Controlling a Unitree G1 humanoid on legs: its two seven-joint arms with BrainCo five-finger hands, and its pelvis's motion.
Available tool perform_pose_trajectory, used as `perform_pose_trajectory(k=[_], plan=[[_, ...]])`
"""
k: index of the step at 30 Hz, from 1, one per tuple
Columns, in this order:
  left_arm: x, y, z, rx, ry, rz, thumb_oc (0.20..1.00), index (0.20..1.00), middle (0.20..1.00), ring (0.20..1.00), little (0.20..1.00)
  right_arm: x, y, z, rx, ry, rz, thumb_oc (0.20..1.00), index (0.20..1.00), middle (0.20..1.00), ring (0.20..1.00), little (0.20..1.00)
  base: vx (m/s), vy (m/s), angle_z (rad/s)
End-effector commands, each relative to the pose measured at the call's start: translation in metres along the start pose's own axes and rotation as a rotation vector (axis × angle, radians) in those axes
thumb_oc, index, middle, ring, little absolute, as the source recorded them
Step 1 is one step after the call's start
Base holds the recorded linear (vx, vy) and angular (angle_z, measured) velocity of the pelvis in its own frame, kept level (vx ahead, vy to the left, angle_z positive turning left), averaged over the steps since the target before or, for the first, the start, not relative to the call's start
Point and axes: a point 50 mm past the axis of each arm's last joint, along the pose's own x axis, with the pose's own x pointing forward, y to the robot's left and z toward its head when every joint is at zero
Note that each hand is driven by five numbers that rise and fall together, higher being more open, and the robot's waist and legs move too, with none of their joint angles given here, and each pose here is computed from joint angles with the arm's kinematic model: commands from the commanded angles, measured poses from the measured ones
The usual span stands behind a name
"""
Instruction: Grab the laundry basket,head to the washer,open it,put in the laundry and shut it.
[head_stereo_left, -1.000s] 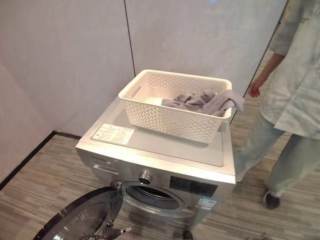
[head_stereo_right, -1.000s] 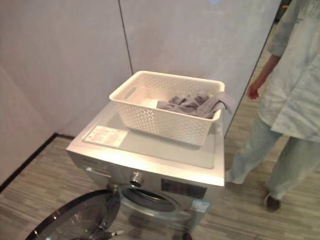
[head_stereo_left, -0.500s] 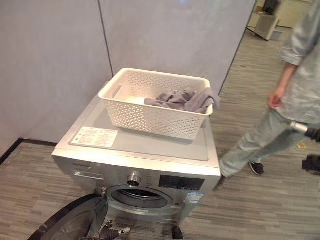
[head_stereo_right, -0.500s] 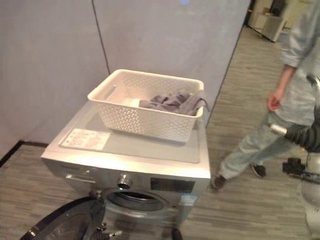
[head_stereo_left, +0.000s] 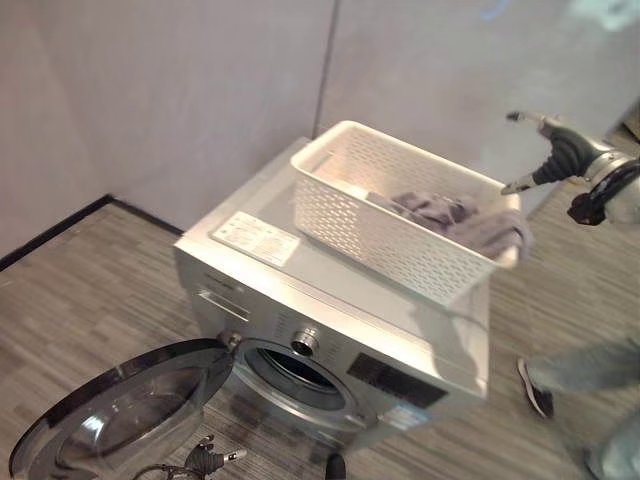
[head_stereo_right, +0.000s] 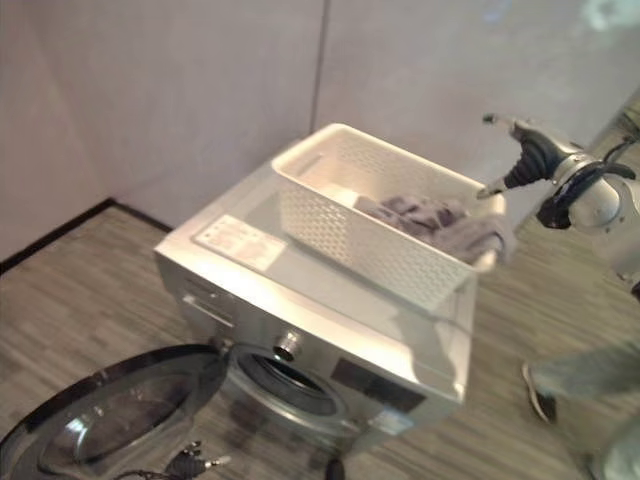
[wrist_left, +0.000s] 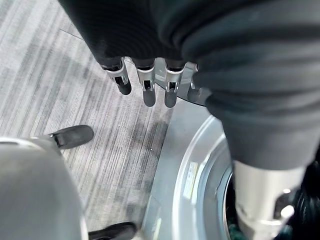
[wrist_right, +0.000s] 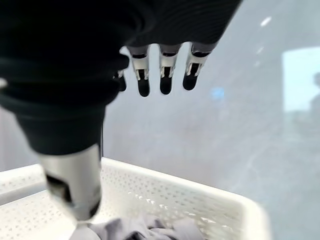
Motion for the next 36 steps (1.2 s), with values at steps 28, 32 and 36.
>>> perform_pose_trajectory(k=[28,32,36], plan=[[0.003,-0.009,0.036,-0.041,-0.146,-0.094,1.0,1.0,1.0,1.0,1.0,-0.018,0.012,-0.015,-0.272,0.12,0.488,1.0,1.0,1.0,1.0,1.0,0.02,-0.082,0.12],[0.003,-0.01,0.048,-0.053,-0.191,-0.096,1.0,1.0,1.0,1.0,1.0,-0.018,0.028,-0.015,-0.273,0.111,0.538,1.0,1.0,1.0,1.0,1.0,-0.03,-0.041,0.05],[0.002,-0.013,0.06,-0.067,-0.24,-0.106,1.0,1.0,1.0,1.0,1.0,-0.022,0.061,-0.025,-0.299,0.148,0.677,1.0,1.0,1.0,1.0,1.0,-0.04,-0.04,0.11]])
